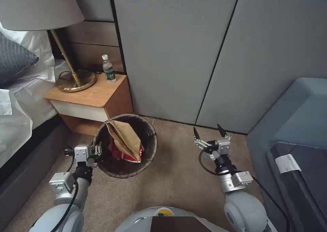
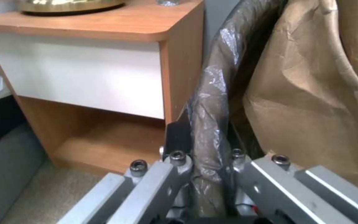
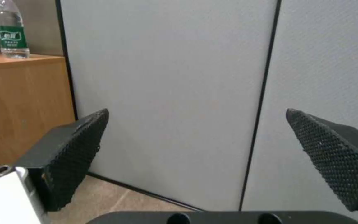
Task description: Pick up the trash bin, then pick up the garbage from the floor and place it into the trash bin.
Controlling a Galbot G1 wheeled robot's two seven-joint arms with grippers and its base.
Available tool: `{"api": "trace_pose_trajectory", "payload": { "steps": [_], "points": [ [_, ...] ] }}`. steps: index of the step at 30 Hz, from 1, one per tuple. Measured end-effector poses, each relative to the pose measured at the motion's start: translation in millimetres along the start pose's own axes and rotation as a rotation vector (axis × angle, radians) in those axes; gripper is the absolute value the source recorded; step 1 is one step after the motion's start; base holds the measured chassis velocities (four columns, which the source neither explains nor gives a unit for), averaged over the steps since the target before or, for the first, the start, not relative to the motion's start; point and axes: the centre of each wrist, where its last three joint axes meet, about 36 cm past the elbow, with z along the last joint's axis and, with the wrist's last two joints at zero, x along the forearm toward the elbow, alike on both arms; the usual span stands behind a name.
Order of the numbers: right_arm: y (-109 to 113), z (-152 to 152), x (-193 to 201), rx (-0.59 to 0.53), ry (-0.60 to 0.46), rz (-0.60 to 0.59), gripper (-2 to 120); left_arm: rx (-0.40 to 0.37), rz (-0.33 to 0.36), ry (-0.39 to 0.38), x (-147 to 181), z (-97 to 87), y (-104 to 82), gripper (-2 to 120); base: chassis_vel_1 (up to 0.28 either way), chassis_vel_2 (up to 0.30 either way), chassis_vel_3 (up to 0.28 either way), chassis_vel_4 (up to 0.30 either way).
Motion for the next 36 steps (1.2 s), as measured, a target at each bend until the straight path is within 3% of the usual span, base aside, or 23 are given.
{"api": "trace_pose_trajectory", "payload": {
  "steps": [36],
  "points": [
    [-4.1,10.6,-9.4,0.004,0.02,0.001,100,0.002,-0.002,0.002,-1.2,2.9,0.7,0,0.0,0.0,0.0,0.0]
  ]
}}
